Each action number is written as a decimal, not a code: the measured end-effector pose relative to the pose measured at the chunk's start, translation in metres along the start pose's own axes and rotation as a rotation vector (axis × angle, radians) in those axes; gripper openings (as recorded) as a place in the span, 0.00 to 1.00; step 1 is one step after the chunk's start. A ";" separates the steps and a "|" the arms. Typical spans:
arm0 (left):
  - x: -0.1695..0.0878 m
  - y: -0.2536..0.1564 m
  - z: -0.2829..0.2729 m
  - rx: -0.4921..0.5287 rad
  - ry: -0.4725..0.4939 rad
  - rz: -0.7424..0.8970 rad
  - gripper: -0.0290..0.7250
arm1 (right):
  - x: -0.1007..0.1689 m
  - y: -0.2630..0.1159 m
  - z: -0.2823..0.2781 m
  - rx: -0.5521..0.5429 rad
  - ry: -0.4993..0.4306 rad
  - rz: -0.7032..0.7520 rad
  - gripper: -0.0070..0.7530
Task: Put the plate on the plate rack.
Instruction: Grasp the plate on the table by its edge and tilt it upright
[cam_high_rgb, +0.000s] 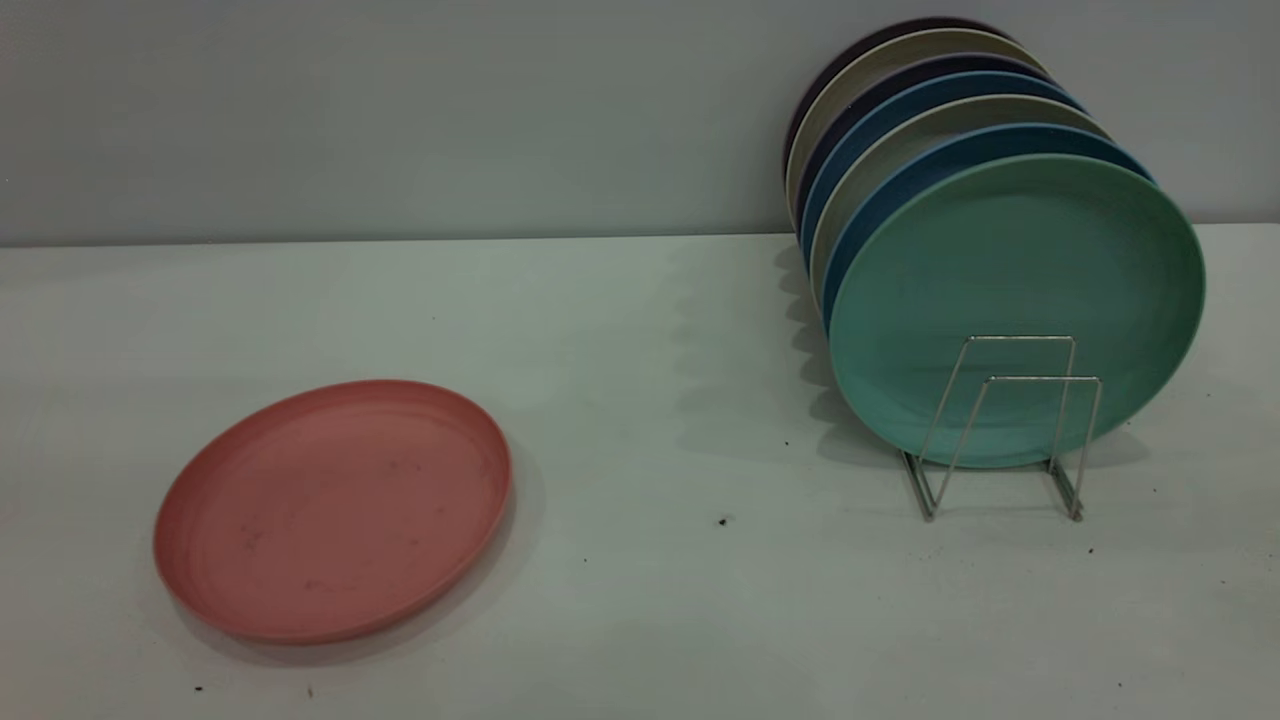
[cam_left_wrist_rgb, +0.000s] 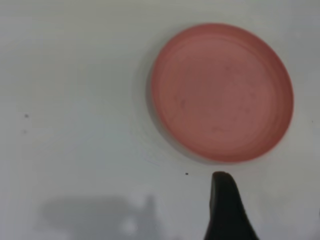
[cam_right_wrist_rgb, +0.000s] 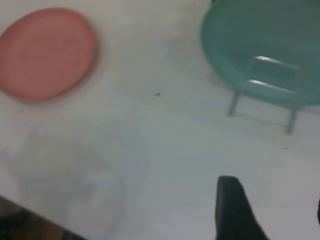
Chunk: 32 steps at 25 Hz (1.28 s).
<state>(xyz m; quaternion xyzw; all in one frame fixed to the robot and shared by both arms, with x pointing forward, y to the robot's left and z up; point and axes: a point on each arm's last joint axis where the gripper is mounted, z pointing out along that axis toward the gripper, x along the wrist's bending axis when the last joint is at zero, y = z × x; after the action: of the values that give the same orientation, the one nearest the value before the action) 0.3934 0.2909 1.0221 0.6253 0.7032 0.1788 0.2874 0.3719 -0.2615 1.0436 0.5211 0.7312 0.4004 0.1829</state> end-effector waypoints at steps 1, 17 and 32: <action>0.001 0.003 0.010 0.019 0.006 -0.008 0.67 | -0.002 0.001 0.006 0.018 0.015 -0.003 0.56; 0.011 0.035 0.119 0.393 0.048 -0.012 0.67 | -0.009 0.003 0.034 0.072 0.076 0.033 0.56; 0.059 0.035 0.190 0.405 -0.170 -0.221 0.66 | -0.009 0.004 0.034 0.067 0.078 0.040 0.56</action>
<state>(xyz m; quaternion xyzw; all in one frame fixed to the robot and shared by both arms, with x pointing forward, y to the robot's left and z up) 0.5364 0.3334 0.8864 0.6022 0.7622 -0.0515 0.2321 0.4011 -0.2554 1.0240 0.5254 0.7403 0.3992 0.1285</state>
